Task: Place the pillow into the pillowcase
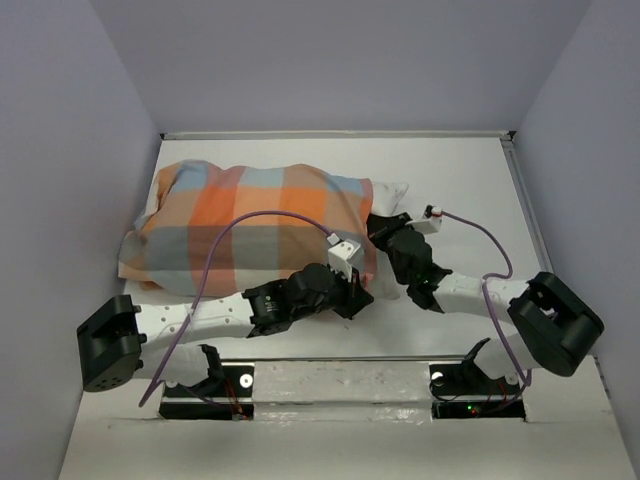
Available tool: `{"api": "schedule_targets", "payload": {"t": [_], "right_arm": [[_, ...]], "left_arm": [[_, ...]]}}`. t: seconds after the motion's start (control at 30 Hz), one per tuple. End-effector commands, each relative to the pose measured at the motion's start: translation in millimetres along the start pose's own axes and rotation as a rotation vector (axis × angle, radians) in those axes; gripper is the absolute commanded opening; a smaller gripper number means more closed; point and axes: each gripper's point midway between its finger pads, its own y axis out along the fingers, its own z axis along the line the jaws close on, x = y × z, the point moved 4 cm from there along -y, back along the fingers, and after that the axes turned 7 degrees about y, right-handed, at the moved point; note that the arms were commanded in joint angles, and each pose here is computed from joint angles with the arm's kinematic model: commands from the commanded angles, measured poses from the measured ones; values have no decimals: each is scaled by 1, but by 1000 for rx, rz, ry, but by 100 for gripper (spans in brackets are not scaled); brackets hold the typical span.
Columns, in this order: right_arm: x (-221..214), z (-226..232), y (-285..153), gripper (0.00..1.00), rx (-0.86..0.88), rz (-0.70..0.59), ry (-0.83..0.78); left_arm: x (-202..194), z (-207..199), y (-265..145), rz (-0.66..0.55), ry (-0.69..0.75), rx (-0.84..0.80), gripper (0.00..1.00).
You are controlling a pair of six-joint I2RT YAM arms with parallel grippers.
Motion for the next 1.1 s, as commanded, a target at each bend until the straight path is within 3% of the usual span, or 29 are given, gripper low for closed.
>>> {"api": "schedule_targets", "payload": {"t": [0.0, 0.03, 0.13, 0.17, 0.2, 0.3, 0.33, 0.5, 0.6, 0.7, 0.73, 0.77, 0.8, 0.83, 0.9, 0.97, 1.0, 1.03, 1.07], "right_arm": [[5, 17, -18, 0, 73, 72, 45], [1, 14, -24, 0, 75, 114, 31], [5, 15, -54, 23, 82, 237, -85], [4, 13, -60, 33, 83, 272, -119], [3, 9, -66, 60, 91, 306, -190], [5, -19, -93, 85, -15, 433, -365], [9, -20, -98, 87, -15, 438, -406], [47, -1, -109, 79, 11, 426, -639], [73, 9, -92, 60, -27, 358, -726], [97, 11, -72, 49, -81, 299, -709], [105, 8, -61, 54, -100, 261, -663], [116, -10, -43, 73, -139, 281, -604], [118, -15, -32, 80, -126, 303, -570], [117, -9, -19, 87, -31, 340, -528], [93, -31, 7, 90, -65, 456, -510], [76, -25, 19, 80, 54, 528, -488], [62, -5, 18, 70, 232, 588, -430], [42, -16, -1, 64, 315, 703, -373], [45, -5, 3, 57, 361, 668, -358]], "left_arm": [[44, -21, -6, -179, -30, -47, 0], [45, -15, -8, -189, -31, -12, 0], [44, 13, -28, -226, -35, 135, 0], [32, 24, -30, -207, -52, 171, 0], [28, 28, -33, -208, -65, 180, 0], [0, 44, -43, -180, -113, 213, 0], [-4, 48, -49, -189, -139, 224, 0], [-46, 74, -68, -188, -300, 295, 0], [-40, 72, -76, -231, -340, 271, 0], [-26, 68, -81, -256, -316, 269, 0], [-24, 69, -81, -253, -304, 280, 0], [-19, 68, -80, -253, -282, 290, 0], [-18, 69, -79, -252, -271, 302, 0], [-18, 73, -77, -247, -258, 335, 0], [-16, 77, -74, -250, -244, 378, 0], [-14, 85, -73, -258, -237, 428, 0], [-12, 94, -70, -262, -242, 454, 0], [-10, 106, -68, -272, -250, 486, 0], [-9, 104, -66, -277, -251, 473, 0]]}}
